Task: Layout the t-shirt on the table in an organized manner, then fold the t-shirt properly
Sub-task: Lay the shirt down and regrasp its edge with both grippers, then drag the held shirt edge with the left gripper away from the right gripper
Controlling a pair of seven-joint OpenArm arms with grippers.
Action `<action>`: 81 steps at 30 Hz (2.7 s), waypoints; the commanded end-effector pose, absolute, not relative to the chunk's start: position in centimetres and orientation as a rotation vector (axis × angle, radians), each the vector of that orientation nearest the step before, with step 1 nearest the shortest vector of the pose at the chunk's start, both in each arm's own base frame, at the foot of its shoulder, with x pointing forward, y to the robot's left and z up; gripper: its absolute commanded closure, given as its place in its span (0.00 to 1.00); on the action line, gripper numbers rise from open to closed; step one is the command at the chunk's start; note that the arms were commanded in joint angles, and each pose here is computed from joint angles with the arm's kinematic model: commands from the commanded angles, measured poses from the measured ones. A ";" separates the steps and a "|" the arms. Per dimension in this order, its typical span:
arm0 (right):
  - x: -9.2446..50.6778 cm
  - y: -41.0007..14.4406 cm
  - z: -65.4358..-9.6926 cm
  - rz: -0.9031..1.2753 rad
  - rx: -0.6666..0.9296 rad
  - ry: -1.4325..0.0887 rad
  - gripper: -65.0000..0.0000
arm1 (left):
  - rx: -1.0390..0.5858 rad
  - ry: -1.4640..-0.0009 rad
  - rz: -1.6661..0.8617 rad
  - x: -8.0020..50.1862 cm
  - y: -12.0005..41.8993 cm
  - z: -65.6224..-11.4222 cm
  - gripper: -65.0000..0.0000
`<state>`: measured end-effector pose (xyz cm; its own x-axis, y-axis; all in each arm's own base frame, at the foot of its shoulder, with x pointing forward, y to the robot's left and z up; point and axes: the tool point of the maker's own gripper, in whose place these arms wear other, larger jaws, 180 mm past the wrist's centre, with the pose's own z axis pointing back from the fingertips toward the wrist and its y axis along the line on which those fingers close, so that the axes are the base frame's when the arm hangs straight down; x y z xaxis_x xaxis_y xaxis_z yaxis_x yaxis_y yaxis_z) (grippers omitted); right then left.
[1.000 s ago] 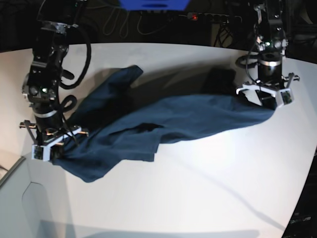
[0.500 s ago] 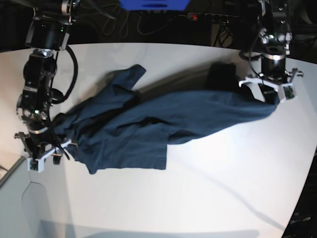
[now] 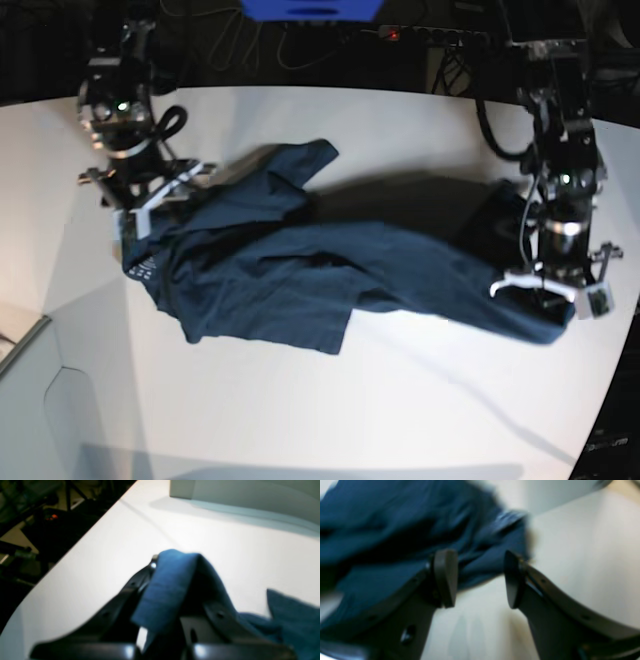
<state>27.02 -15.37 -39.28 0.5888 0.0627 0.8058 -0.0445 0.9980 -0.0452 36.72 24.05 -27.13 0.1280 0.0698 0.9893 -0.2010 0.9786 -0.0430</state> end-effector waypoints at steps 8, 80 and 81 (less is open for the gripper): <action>27.5 -8.9 -41.3 0.141 0.118 -0.913 0.53 | 0.079 -1.506 0.252 40.9 24.0 -24.5 1.00; 27.4 -8.4 -47.8 0.186 0.127 -0.742 0.54 | 0.168 -1.016 0.686 33.1 36.6 -43.4 0.32; 27.4 -8.4 -47.8 0.186 0.127 -0.742 0.54 | 0.163 -1.015 0.690 33.3 36.5 -43.4 0.38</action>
<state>27.80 -8.44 -47.53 0.7028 0.1206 0.7011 -0.2123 0.9762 0.0449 31.35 35.52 -45.87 0.3978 0.4838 0.7795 -0.6105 0.7738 -0.1687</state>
